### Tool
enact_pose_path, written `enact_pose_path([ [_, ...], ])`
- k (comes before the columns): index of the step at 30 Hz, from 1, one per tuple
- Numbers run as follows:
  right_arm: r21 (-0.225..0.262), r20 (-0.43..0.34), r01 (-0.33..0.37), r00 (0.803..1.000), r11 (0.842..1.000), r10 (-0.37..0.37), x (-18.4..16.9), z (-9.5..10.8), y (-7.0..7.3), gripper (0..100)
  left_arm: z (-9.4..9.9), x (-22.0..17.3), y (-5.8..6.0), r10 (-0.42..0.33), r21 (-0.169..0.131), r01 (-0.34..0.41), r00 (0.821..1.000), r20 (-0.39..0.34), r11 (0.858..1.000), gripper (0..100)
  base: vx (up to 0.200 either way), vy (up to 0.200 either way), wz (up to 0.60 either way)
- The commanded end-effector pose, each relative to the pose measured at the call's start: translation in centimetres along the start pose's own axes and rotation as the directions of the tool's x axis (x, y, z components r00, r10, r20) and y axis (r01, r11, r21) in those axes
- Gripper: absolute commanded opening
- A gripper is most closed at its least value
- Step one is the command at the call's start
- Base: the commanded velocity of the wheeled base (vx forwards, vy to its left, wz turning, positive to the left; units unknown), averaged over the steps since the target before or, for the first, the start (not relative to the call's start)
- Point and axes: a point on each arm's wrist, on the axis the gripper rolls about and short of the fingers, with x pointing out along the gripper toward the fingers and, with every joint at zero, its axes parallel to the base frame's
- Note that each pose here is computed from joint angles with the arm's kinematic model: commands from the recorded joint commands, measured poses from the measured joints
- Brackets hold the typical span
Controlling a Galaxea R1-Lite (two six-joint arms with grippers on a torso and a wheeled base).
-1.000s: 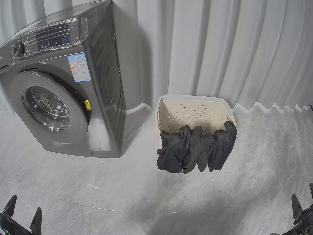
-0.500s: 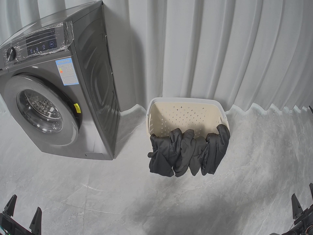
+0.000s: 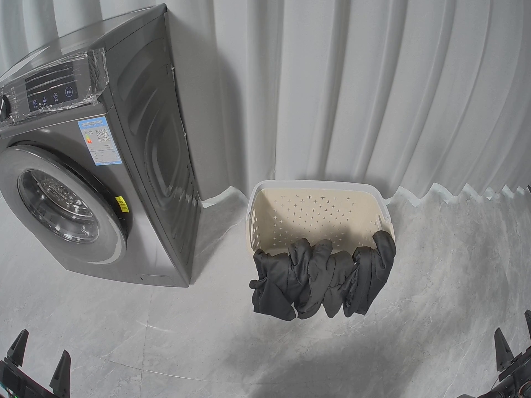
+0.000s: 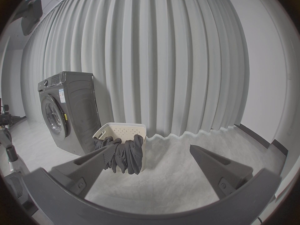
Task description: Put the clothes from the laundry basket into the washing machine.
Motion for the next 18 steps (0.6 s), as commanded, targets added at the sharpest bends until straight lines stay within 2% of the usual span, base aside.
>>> enact_pose_path([
  [1,0.000,0.000,0.000,1.000,1.000,0.000,0.00,-0.51,0.00,100,-0.49,-0.01,0.01,0.001,-0.002,-0.001,1.000,0.001,1.000,100,0.000,0.000,0.00],
  [6,0.000,-0.001,-0.001,1.000,1.000,0.001,0.00,-0.51,-0.01,100,-0.49,-0.01,0.01,0.001,0.001,-0.001,1.000,0.001,1.000,100,0.200,0.000,0.00],
  [18,0.000,0.000,0.000,1.000,1.000,0.000,0.00,-0.51,0.00,100,-0.49,-0.01,0.01,0.001,0.002,-0.001,1.000,0.001,1.000,100,0.000,0.000,0.00],
])
